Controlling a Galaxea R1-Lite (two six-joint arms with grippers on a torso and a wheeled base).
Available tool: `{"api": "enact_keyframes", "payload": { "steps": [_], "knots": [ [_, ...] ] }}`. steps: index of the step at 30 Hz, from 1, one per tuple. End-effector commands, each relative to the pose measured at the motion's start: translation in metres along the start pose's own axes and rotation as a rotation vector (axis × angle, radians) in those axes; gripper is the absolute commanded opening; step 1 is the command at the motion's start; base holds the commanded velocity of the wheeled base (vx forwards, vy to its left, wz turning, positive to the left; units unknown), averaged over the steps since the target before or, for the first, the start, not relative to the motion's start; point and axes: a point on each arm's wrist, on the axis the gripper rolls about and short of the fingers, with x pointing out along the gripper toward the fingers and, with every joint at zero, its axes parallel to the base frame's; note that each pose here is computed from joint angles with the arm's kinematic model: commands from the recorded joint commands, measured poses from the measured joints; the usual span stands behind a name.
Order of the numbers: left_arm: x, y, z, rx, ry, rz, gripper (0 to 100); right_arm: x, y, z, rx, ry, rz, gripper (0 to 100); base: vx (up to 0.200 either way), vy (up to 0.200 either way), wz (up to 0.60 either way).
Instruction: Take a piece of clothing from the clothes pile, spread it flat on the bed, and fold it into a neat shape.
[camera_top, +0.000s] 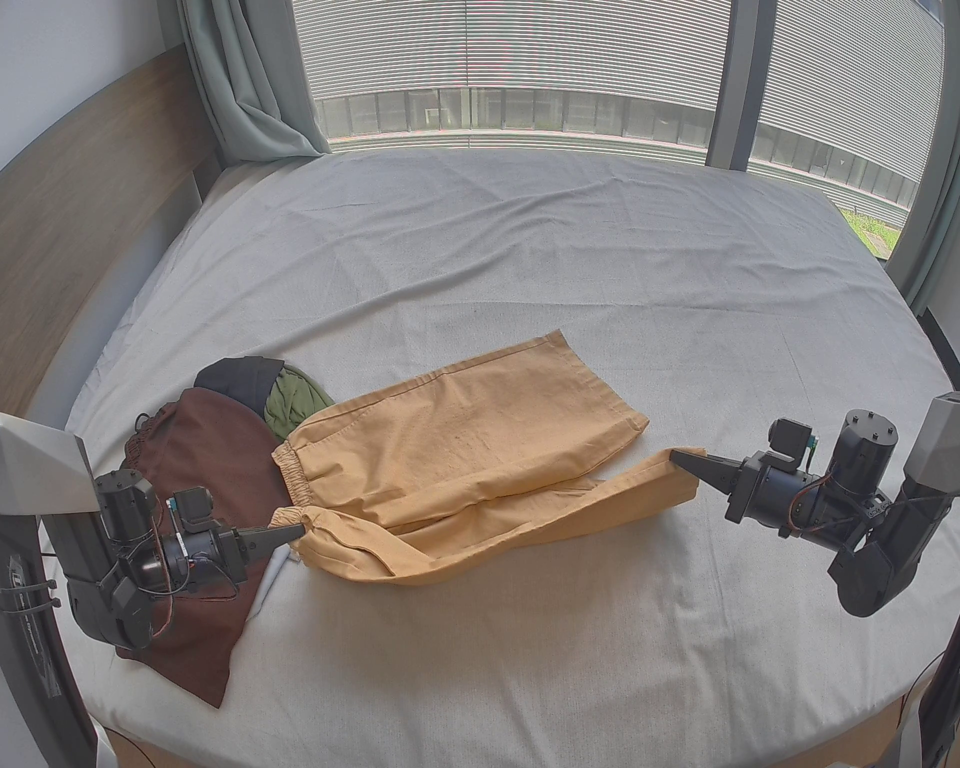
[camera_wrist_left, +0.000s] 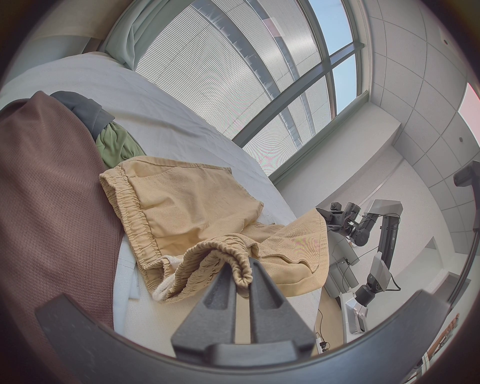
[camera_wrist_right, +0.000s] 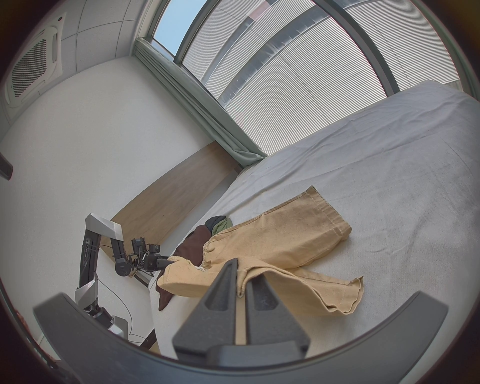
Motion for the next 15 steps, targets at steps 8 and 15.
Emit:
{"api": "enact_keyframes", "payload": {
  "steps": [8, 15],
  "knots": [
    [-0.002, -0.002, 0.006, -0.001, -0.014, 0.001, 0, 0.005, 0.001, 0.007, -0.019, -0.020, 0.016, 0, 0.000, 0.000, 0.00],
    [-0.004, -0.004, 0.009, 0.003, -0.024, 0.002, 0, 0.001, 0.010, 0.016, -0.041, -0.044, 0.031, 0, 0.000, 0.000, 0.00]
  ]
}}
